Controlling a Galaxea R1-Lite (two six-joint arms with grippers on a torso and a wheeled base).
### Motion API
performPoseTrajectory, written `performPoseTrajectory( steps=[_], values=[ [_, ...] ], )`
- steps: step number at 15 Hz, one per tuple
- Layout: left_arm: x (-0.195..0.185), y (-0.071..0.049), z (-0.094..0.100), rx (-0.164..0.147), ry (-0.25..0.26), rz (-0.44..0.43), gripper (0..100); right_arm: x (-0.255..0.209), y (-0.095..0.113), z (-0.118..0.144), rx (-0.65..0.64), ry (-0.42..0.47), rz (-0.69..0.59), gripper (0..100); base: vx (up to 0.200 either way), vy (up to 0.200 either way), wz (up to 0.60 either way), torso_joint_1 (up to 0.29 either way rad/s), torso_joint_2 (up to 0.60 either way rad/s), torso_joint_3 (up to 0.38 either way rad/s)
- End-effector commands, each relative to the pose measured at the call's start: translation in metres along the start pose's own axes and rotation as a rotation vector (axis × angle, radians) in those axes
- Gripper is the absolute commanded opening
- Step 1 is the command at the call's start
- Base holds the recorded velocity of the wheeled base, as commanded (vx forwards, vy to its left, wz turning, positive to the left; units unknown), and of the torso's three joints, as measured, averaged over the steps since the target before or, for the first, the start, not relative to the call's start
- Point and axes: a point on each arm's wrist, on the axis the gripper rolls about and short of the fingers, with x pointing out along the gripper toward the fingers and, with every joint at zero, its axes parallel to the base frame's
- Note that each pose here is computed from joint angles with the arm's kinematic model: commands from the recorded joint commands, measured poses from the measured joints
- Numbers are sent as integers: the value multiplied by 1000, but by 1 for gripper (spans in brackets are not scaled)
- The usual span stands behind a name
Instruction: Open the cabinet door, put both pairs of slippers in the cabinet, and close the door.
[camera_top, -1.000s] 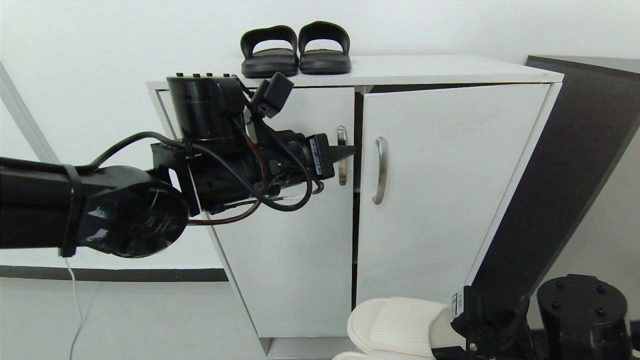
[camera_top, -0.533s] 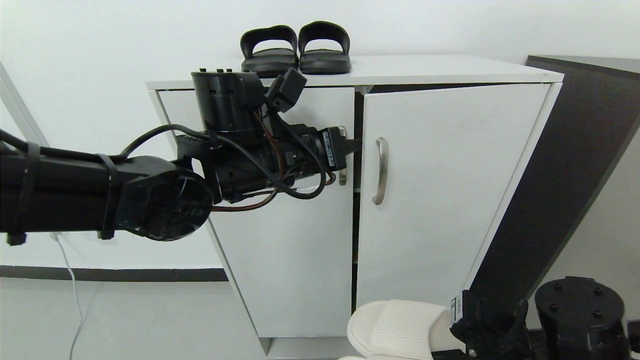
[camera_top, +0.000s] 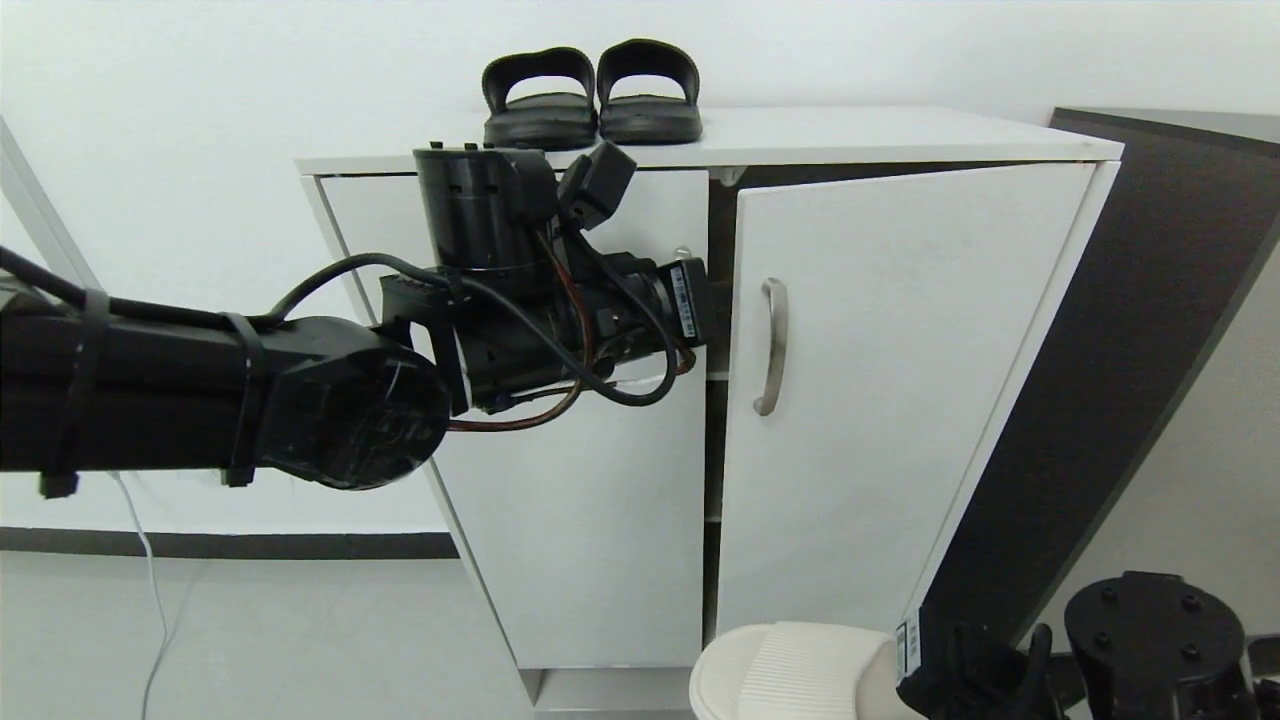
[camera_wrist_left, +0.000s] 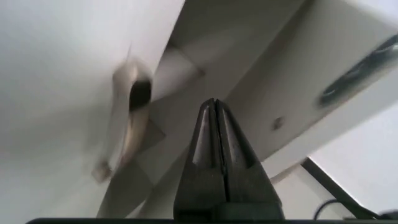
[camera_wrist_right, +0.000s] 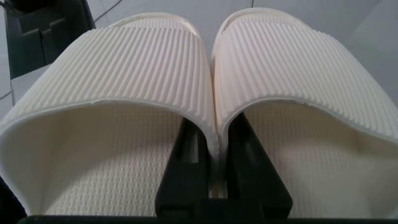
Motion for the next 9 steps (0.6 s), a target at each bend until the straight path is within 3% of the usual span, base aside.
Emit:
performPoseTrajectory(
  steps=[1, 2, 3, 4, 5, 7, 9],
  values=[
    [0, -18, -5, 2, 12, -44, 0, 0, 5, -3, -8, 11, 22, 0, -200, 0, 0, 7, -7, -2],
    [-1, -25, -8, 3, 21, -59, 0, 0, 7, -3, -10, 11, 27, 0, -200, 0, 0, -2, -2, 7],
    [-1, -44, -14, 6, 39, -111, 0, 0, 10, -4, -16, 14, 40, 0, -200, 0, 0, -2, 7, 2],
    [-2, -53, -16, 7, 42, -136, 0, -1, 11, -4, -16, 14, 43, 0, -200, 0, 0, -2, 2, 2],
    [-3, -56, -15, 8, 41, -145, 0, -1, 11, -5, -17, 15, 43, 0, -200, 0, 0, -2, -2, 2],
    [-4, -56, -14, 12, 37, -145, 0, 0, 10, -3, -17, 11, 41, 0, 0, 0, 0, 0, 0, 0],
    [-7, -44, -10, 14, 25, -108, 0, 4, 8, 0, -13, 4, 30, 0, 0, 0, 0, 0, 0, 0]
  ],
)
